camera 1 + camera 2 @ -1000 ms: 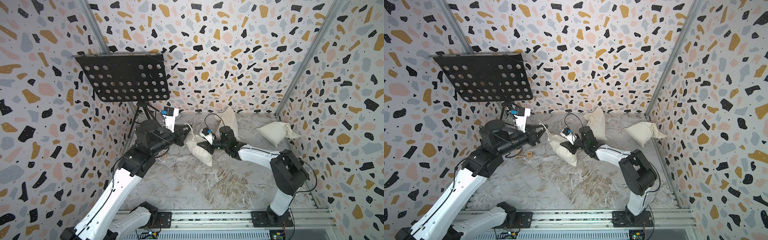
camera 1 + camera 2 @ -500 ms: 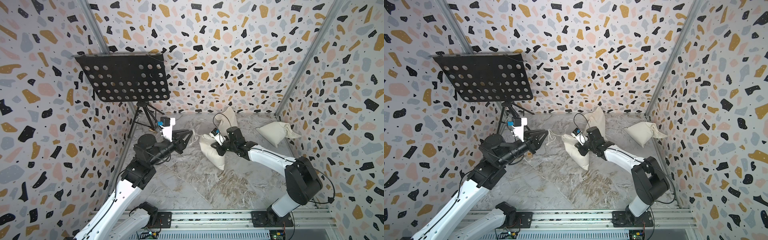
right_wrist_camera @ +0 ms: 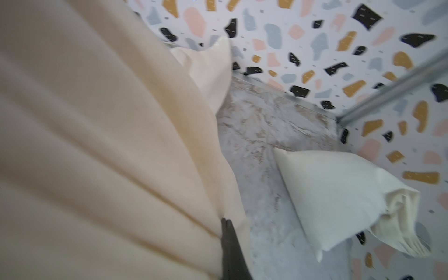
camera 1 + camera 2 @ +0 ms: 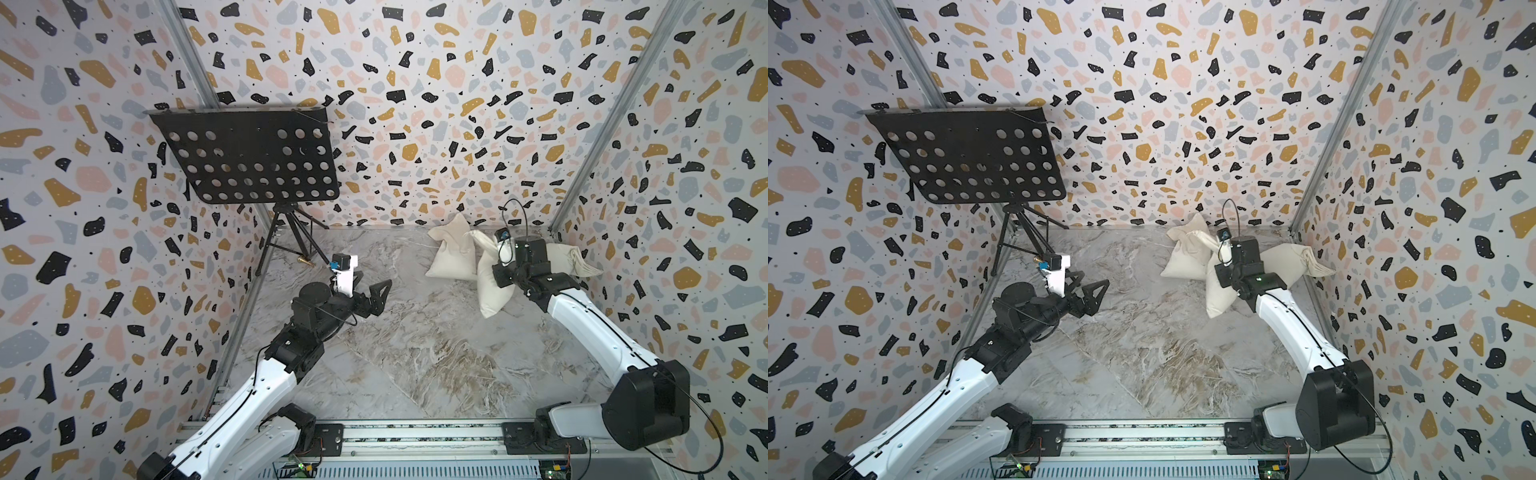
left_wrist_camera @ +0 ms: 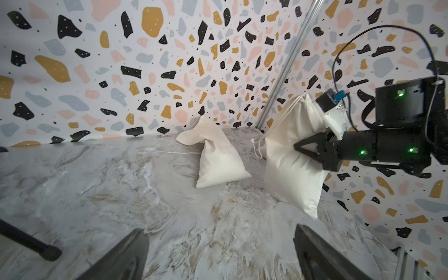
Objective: Close the soil bag
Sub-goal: Place the soil bag at the center of the board.
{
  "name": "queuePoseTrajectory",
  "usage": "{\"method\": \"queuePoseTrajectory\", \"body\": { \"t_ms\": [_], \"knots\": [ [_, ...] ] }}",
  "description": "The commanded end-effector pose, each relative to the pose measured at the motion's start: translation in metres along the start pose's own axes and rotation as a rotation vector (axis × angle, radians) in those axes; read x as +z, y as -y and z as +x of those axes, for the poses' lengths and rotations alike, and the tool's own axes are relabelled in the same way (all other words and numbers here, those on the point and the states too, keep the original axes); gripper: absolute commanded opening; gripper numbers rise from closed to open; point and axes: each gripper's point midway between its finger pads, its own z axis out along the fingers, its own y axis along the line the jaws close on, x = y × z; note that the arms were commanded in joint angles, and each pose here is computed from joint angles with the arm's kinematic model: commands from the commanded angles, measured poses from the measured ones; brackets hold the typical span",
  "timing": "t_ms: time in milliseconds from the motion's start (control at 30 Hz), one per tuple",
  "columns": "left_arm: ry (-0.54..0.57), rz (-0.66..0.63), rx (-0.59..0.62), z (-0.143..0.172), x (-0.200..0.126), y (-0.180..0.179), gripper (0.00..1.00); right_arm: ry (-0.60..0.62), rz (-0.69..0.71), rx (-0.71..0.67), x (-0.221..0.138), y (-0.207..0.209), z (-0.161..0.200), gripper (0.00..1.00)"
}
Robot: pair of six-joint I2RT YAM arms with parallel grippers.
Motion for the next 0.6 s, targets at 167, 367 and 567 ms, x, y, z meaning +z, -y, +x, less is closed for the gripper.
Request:
{"method": "queuePoseTrajectory", "body": {
  "t_ms": [167,367,567],
  "knots": [
    [-0.029,-0.146,0.066,0.014,0.003,-0.031,1.00,-0.114,0.230,0.218,0.066,0.089,0.040,0.15],
    [-0.022,-0.207,0.076,0.017,-0.001,-0.043,1.00,-0.215,0.197,0.264,0.068,0.087,0.055,0.51],
    [-0.017,-0.234,0.074,0.016,-0.003,-0.050,1.00,-0.094,0.212,0.218,-0.004,0.073,-0.009,0.74]
  ]
}}
